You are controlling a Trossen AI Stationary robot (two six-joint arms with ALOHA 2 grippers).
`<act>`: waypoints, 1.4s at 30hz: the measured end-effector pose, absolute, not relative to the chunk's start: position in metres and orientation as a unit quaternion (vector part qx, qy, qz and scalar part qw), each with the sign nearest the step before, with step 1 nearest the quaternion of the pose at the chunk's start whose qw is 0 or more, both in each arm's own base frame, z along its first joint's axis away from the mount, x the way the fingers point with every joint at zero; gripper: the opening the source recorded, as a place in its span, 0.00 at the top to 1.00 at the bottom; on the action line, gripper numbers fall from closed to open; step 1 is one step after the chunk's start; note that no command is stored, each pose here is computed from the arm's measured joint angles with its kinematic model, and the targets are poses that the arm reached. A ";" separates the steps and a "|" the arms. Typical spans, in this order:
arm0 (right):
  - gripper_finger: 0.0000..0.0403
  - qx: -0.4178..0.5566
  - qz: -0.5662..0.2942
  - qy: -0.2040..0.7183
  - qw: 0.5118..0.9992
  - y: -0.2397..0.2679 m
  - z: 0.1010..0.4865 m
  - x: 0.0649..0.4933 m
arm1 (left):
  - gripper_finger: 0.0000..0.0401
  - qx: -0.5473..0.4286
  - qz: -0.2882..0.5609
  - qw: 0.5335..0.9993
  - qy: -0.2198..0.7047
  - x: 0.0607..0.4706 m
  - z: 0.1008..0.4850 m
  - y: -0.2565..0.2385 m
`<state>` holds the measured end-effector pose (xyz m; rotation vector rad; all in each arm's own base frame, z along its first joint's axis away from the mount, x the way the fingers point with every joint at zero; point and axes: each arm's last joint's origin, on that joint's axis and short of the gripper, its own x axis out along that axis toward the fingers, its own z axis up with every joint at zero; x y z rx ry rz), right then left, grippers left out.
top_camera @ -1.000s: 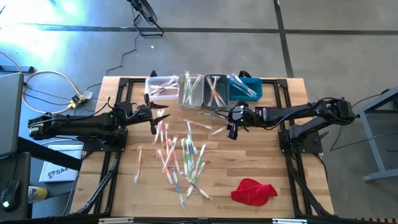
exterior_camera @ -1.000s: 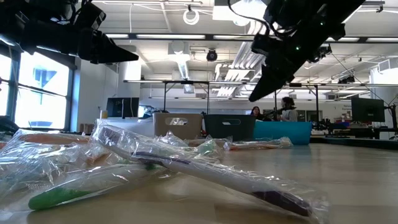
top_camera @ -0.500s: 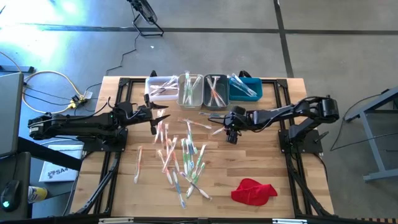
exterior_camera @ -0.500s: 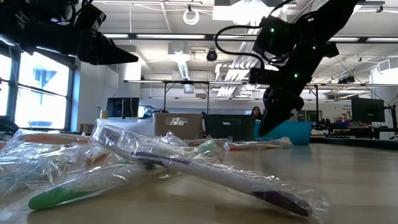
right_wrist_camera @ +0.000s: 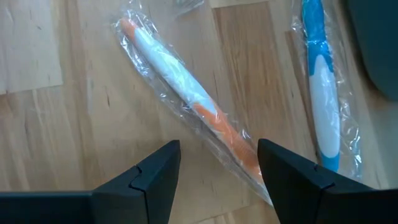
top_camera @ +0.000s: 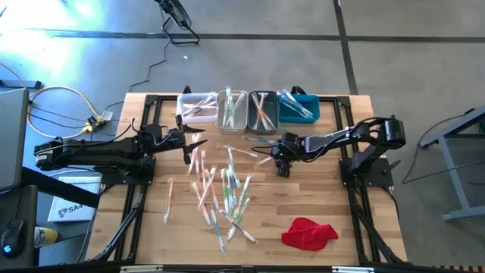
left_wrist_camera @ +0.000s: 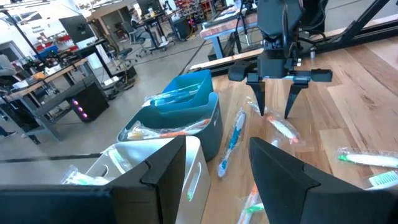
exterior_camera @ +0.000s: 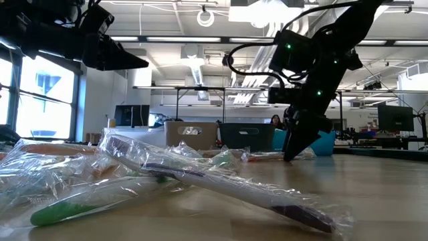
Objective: Pick & Place Toothbrushes
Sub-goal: Put the orange toothbrush into the dark green bin
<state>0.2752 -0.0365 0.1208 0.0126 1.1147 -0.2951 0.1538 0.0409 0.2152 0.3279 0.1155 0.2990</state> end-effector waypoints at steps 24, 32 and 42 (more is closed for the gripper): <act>0.93 0.009 -0.129 0.533 0.836 -0.035 0.119 0.274 | 0.57 0.163 0.148 0.974 0.058 0.154 0.215 0.041; 0.95 -0.003 -0.121 0.530 0.840 -0.030 0.119 0.276 | 0.57 0.174 0.145 0.971 0.071 0.154 0.213 0.041; 0.96 -0.011 -0.094 0.500 0.861 -0.020 0.125 0.285 | 0.57 0.174 0.145 0.971 0.072 0.154 0.213 0.041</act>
